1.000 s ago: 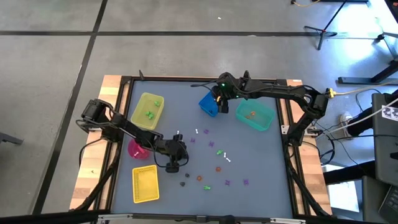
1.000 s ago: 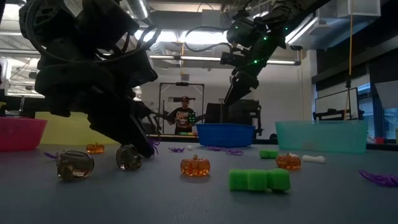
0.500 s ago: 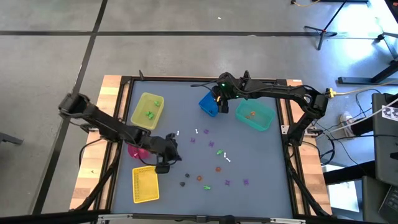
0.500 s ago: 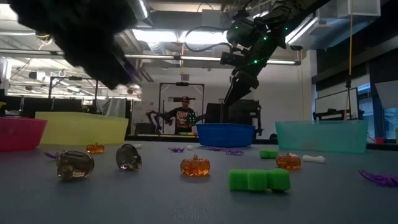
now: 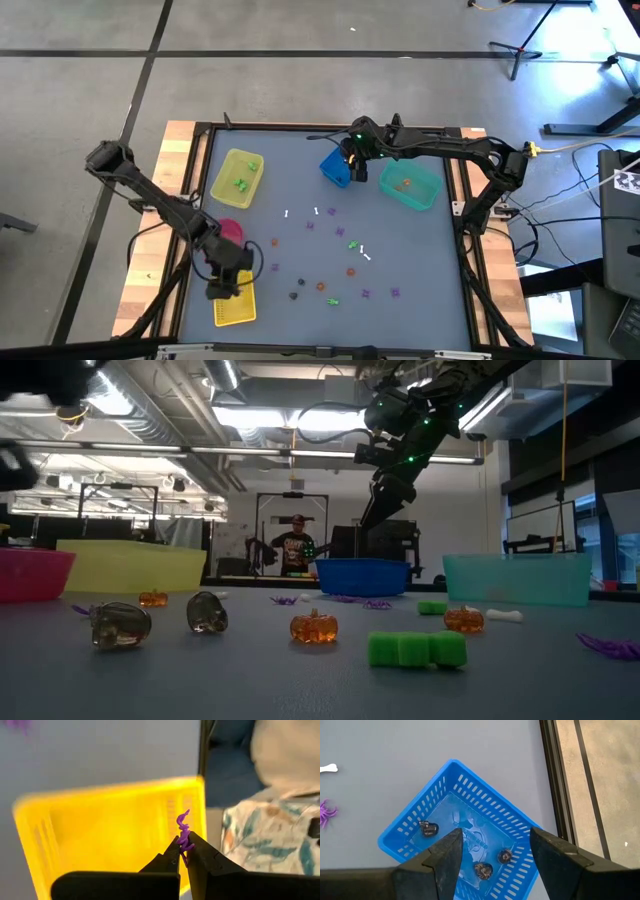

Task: Sort Halloween decoration
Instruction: Put the purple spider toy into the yellow basket

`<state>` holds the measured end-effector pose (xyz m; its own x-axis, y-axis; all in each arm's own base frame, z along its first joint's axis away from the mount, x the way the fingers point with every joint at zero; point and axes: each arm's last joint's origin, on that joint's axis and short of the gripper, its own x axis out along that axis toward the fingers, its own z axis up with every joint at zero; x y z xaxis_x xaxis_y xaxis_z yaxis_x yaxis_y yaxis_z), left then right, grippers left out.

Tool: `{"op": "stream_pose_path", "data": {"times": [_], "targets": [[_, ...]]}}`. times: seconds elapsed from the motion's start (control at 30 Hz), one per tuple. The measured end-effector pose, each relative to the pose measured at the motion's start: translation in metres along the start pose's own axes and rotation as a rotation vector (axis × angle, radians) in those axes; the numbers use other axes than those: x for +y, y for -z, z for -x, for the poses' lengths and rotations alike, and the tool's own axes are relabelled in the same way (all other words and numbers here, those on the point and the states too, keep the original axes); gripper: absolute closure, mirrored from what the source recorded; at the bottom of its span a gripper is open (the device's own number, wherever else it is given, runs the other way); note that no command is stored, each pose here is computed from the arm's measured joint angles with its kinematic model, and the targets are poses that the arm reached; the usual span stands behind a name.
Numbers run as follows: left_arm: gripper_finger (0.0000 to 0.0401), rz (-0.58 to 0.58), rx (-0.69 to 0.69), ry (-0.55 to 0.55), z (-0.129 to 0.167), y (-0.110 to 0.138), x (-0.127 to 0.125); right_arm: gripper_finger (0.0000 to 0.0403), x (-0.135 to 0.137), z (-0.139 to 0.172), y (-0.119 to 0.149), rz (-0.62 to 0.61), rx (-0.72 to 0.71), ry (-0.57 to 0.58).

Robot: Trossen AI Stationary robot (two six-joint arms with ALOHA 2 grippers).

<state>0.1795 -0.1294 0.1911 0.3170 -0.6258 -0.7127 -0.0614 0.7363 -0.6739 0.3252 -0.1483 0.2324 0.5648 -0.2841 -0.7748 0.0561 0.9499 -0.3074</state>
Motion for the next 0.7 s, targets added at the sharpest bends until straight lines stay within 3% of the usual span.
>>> {"op": "stream_pose_path", "data": {"times": [0.27,0.5,0.7], "targets": [[0.0401,0.067,0.036,-0.178,-0.004,0.019,0.005,0.0173,0.000,0.000,0.000,0.000,0.000,0.000],[0.0396,0.150,0.048,-0.177,-0.004,0.020,0.005,0.0173,0.000,0.000,0.000,0.000,0.000,0.000],[0.0347,0.165,0.048,-0.187,-0.004,0.021,0.006,0.0173,0.000,0.000,0.000,0.000,0.000,0.000]]}}
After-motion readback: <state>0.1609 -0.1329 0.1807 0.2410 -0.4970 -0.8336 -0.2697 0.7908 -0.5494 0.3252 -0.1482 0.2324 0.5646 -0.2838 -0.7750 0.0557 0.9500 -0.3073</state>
